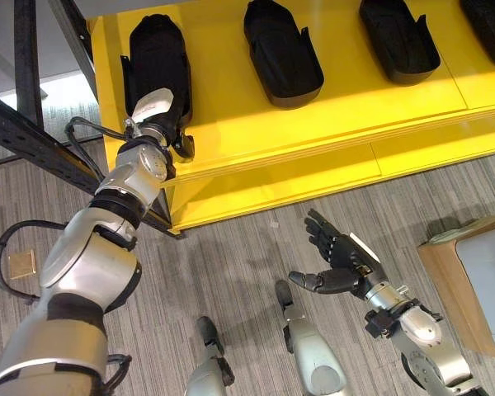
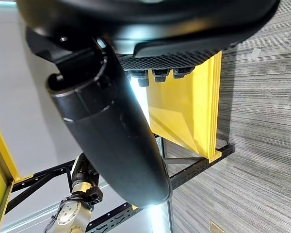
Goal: Move parts from the plastic box to the shelf.
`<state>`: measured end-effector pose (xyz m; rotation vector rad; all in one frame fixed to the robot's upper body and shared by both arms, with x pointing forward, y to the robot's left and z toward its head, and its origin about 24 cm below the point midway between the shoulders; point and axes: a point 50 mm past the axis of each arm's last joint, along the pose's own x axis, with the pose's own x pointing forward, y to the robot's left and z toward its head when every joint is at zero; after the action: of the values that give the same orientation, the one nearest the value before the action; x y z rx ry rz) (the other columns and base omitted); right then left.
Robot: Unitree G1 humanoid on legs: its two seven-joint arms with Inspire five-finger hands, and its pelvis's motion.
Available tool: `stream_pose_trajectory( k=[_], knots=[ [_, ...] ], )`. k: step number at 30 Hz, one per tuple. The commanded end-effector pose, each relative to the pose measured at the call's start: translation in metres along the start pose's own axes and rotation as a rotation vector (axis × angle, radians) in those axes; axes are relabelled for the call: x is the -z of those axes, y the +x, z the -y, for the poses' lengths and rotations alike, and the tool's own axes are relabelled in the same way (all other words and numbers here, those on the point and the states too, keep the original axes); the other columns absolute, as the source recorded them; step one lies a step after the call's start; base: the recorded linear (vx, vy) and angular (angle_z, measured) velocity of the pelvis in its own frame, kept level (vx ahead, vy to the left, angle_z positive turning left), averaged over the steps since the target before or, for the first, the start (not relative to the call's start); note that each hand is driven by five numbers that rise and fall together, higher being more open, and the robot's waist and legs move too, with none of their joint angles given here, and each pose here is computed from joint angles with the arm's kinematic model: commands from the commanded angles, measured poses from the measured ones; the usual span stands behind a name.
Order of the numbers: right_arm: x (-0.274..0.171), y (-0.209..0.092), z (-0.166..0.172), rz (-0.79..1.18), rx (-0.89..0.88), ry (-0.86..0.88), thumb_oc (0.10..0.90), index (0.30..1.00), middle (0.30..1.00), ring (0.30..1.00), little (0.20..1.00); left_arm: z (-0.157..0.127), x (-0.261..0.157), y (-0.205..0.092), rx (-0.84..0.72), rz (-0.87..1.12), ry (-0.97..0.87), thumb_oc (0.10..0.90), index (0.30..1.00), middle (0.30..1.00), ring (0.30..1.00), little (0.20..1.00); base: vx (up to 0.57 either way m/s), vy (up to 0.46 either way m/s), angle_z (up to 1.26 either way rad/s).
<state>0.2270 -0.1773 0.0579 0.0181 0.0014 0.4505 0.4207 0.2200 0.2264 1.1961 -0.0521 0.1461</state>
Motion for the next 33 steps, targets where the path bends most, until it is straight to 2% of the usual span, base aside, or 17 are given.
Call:
stream_pose_trajectory(
  k=[1, 33],
  knots=[
    [-0.0308, -0.0019, 0.0053, 0.155, -0.021, -0.027, 0.900, 1.000, 1.000, 1.000, 1.000, -0.0664, -0.0432, 0.0057, -0.225, 0.143, -0.115, 0.900, 1.000, 1.000, 1.000, 1.000, 0.00, 0.000, 0.00],
    [-0.0228, -0.0067, 0.0103, 0.108, 0.001, -0.034, 0.900, 1.000, 1.000, 1.000, 1.000, -0.0678, -0.0496, 0.0049, -0.240, 0.172, -0.122, 0.900, 1.000, 1.000, 1.000, 1.000, 0.00, 0.000, 0.00]
  ],
)
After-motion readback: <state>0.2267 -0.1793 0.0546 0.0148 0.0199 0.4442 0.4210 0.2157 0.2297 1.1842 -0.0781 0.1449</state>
